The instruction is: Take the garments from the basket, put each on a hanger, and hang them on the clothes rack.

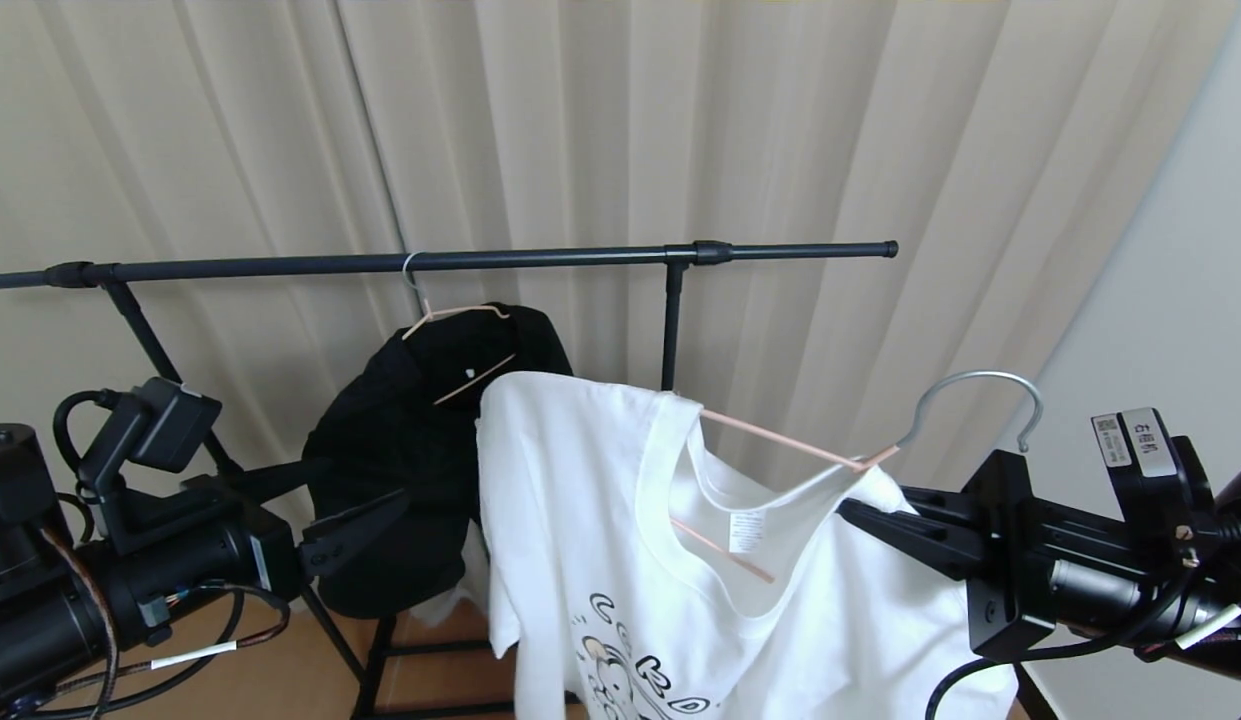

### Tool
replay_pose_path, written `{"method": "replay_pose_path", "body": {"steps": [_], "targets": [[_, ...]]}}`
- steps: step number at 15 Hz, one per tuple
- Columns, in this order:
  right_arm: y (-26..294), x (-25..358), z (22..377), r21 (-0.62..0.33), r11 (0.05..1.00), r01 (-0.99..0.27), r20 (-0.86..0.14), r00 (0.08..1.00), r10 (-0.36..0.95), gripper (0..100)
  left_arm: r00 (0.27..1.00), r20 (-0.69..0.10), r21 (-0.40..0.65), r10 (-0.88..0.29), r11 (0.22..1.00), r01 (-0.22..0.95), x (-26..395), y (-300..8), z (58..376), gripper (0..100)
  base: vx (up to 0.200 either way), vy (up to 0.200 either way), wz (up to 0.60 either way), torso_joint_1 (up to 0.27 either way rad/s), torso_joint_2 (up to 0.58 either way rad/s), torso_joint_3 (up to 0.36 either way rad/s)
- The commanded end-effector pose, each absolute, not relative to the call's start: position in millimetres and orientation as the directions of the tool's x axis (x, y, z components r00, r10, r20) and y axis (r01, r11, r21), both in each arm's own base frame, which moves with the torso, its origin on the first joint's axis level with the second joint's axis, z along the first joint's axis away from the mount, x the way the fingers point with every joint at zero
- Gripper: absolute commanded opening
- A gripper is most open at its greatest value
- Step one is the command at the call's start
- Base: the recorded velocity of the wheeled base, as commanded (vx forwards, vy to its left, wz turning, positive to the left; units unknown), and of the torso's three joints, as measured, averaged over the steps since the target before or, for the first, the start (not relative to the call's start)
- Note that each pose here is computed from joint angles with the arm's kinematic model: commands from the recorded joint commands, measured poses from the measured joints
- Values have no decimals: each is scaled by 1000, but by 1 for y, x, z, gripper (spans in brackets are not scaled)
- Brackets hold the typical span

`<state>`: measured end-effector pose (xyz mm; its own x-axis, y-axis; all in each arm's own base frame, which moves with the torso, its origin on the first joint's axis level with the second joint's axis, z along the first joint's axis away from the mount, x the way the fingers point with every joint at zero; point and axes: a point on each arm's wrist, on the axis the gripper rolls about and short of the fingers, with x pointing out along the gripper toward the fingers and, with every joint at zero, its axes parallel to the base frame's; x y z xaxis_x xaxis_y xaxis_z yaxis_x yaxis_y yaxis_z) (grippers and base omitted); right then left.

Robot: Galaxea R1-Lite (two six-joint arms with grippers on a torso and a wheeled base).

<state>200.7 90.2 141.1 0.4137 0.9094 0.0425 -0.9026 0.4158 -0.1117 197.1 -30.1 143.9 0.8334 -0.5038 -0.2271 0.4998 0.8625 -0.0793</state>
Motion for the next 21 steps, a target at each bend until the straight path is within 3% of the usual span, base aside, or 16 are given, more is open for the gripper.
{"method": "replay_pose_path", "body": {"steps": [1, 4, 6, 10, 12, 17, 21], "targets": [[90, 200, 140, -109, 414, -904, 40, 413, 910, 0, 826, -228, -84, -516, 855, 512, 195, -30, 143, 100, 0, 0, 0, 0, 0, 0], [90, 200, 139, -105, 414, -904, 34, 413, 910, 0, 805, -209, -89, -556, 830, 550, 192, -30, 142, 100, 0, 0, 0, 0, 0, 0], [91, 202, 129, -78, 411, -908, 4, 412, 911, 0, 815, -151, -75, -559, 829, 555, 191, -29, 145, 100, 0, 0, 0, 0, 0, 0], [94, 204, 118, -50, 396, -917, -30, 398, 917, 0, 810, -69, -68, -583, 812, 579, 182, -33, 165, 100, 0, 0, 0, 0, 0, 0], [96, 204, 111, -39, 356, -933, -50, 358, 932, 0, 781, -67, -61, -621, 784, 618, 186, -43, 180, 100, 0, 0, 0, 0, 0, 0], [97, 201, 106, -13, 294, -956, -64, 295, 953, 0, 672, -162, -9, -723, 682, 731, 184, -71, 226, 100, 0, 0, 0, 0, 0, 0], [96, 200, 106, -9, 287, -958, -66, 287, 956, 0, 578, -272, 24, -769, 595, 803, 181, -89, 237, 100, 0, 0, 0, 0, 0, 0]]}}
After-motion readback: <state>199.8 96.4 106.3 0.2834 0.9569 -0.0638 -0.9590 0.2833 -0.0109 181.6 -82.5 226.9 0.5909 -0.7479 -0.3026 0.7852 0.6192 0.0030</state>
